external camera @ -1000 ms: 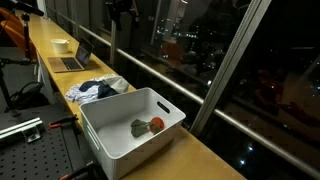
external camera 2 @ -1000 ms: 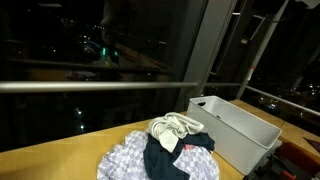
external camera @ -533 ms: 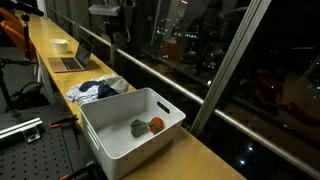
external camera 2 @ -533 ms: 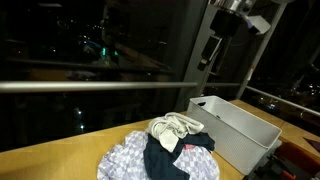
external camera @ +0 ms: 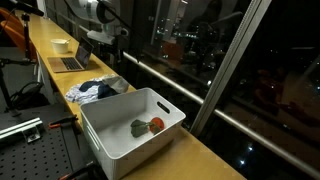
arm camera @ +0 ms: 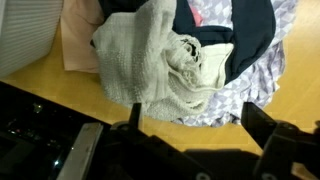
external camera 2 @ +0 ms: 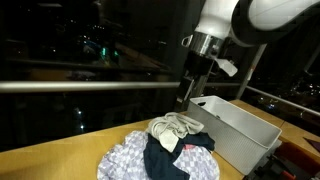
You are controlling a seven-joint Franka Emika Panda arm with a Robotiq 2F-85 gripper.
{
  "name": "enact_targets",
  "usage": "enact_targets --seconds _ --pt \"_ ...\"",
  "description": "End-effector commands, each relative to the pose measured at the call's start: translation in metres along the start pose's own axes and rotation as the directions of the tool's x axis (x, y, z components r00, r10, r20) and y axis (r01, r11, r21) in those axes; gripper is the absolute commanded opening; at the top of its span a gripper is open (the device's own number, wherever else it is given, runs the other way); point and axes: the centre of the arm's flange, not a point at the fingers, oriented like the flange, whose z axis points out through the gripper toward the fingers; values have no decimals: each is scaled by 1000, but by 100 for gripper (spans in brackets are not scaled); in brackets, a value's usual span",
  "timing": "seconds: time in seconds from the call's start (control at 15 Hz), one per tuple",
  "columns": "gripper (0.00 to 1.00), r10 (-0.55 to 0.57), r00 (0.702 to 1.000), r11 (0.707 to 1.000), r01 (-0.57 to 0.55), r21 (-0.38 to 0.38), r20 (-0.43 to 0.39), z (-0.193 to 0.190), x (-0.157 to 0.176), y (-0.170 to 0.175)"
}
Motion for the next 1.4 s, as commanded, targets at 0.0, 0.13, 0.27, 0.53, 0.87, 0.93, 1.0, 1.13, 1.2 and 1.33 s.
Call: enact_targets --seconds 0.0,0.13,0.27,0.53,0.87,0.93,1.0,1.13,1.2,1.33 --pt "100 20 1000 999 -20 28 24 47 11 -13" --pt "100 22 998 1000 -22 3 54 70 6 -14" --pt "100 24 996 999 -22 -25 82 84 -2 -10" --pt "100 28 992 998 -22 -53 119 113 -3 0" --pt "100 20 988 1000 -17 -21 153 159 9 -3" --pt "88 20 988 1000 -18 -13 155 164 12 -5" --pt "72 20 988 1000 -18 -10 156 168 14 -6" --pt "58 15 988 1000 -13 -10 155 170 18 -11" --pt "49 15 988 1000 -14 -10 152 169 20 -14" --pt "34 15 989 1000 -14 -11 145 165 22 -18"
